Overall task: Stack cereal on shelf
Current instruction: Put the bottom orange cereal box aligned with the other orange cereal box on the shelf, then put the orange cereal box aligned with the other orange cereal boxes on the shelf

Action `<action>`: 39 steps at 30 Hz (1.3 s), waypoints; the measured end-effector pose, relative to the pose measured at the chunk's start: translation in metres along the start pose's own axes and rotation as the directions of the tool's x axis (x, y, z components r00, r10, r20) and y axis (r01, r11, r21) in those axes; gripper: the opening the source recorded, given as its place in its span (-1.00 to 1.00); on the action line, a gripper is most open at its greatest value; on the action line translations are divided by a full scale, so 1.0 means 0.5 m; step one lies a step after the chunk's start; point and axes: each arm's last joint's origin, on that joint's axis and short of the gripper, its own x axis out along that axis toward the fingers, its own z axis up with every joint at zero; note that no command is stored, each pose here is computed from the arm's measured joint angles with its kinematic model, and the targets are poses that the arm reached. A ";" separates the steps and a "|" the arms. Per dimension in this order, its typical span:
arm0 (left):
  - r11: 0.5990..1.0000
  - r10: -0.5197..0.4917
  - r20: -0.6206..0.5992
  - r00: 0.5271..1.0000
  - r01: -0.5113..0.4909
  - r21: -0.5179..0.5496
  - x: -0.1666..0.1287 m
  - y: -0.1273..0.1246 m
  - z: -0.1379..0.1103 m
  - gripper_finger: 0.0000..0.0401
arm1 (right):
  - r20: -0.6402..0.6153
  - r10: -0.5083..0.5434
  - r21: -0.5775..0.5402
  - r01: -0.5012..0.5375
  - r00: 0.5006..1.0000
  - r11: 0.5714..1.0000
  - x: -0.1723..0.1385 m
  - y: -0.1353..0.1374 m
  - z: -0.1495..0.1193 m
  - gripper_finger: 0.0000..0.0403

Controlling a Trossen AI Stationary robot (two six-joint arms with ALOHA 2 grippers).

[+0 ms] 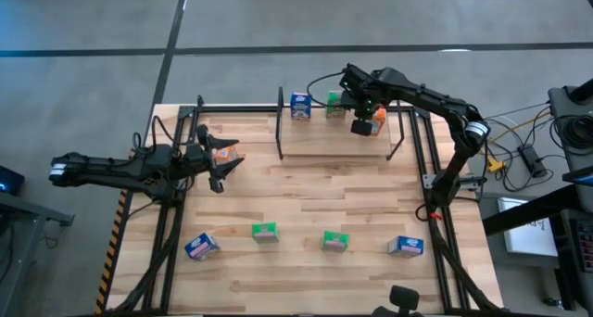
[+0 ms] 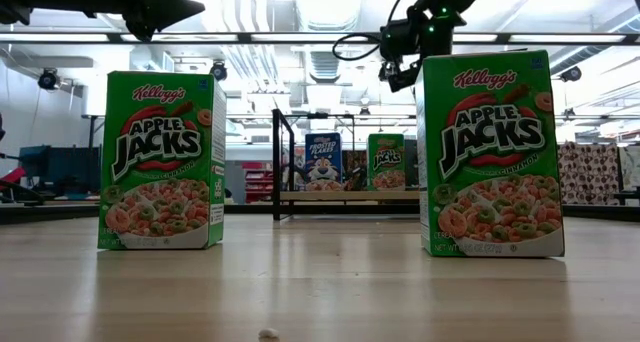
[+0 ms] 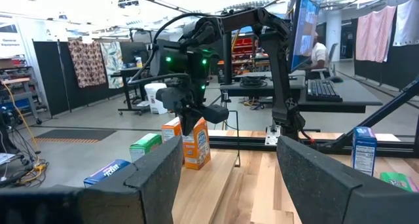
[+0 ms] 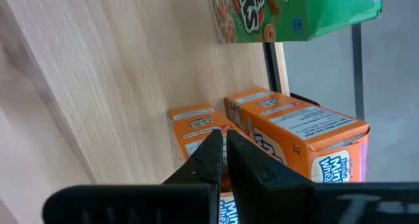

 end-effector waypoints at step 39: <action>0.977 0.194 -0.073 0.978 -0.199 -0.079 0.017 0.004 -0.017 0.15 | 0.360 0.115 -0.034 -0.110 0.926 0.993 -0.075 0.115 -0.014 -0.94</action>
